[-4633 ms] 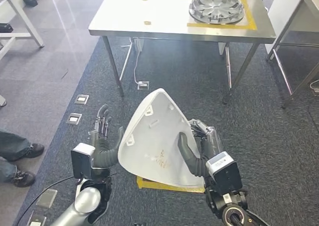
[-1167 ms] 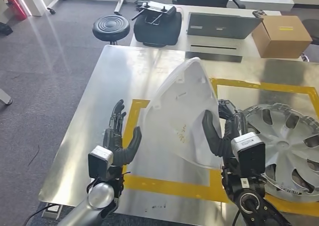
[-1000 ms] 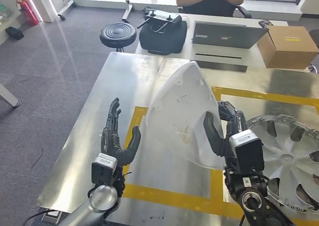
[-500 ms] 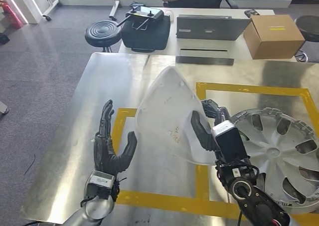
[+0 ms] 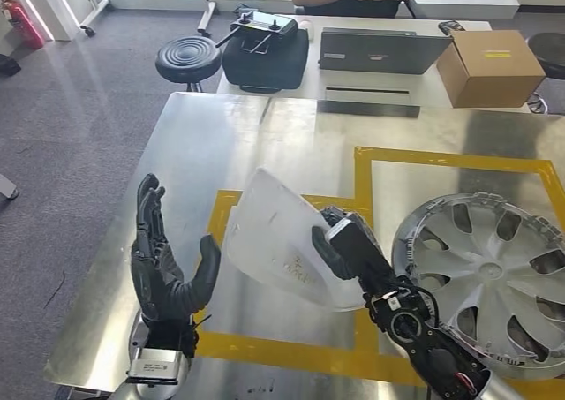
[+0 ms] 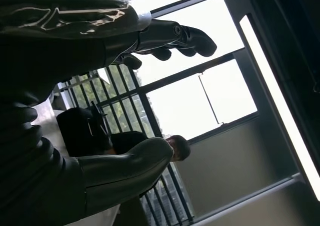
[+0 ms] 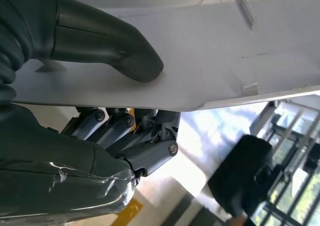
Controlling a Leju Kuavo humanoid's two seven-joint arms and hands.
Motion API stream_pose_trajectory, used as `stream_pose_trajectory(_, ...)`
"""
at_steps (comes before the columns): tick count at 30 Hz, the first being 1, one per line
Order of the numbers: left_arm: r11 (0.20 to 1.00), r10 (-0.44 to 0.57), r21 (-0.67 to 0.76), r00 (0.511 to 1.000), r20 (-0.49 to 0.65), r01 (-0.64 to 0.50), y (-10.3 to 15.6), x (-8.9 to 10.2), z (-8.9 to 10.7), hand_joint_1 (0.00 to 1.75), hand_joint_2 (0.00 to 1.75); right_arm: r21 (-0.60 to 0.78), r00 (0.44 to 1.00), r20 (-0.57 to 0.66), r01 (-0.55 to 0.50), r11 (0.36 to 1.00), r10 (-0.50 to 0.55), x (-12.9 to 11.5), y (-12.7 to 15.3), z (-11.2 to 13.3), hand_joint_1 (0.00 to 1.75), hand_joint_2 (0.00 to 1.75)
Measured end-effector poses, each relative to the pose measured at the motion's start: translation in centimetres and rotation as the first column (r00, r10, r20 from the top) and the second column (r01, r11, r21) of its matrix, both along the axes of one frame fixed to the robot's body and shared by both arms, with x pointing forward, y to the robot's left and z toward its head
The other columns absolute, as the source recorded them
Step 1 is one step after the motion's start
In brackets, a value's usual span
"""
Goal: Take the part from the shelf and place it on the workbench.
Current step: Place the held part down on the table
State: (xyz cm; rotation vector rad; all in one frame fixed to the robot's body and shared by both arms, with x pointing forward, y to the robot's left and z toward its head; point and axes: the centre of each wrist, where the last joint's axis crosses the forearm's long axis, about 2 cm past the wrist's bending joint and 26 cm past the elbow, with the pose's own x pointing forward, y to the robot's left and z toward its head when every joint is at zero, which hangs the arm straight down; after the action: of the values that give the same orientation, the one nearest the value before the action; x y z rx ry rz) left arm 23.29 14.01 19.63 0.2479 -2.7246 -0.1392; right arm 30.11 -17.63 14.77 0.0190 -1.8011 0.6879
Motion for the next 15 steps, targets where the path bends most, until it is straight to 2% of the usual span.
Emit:
stream_pose_trajectory(8,0.997,0.034,-0.068,0.995,0.095,-0.027,0.8,-1.1,2.7,0.0,1.75,-0.121,0.979,-0.178,-0.12,0.985,0.097,0.0,0.8,-2.4,1.75,1.75)
stream_pose_trajectory(15,0.993,0.053,-0.111,0.982,0.184,-0.033,0.9,-1.7,5.1,0.0,1.75,-0.184,0.955,-0.257,-0.201,0.962,0.15,0.1,2.2,-4.3,1.75,1.75)
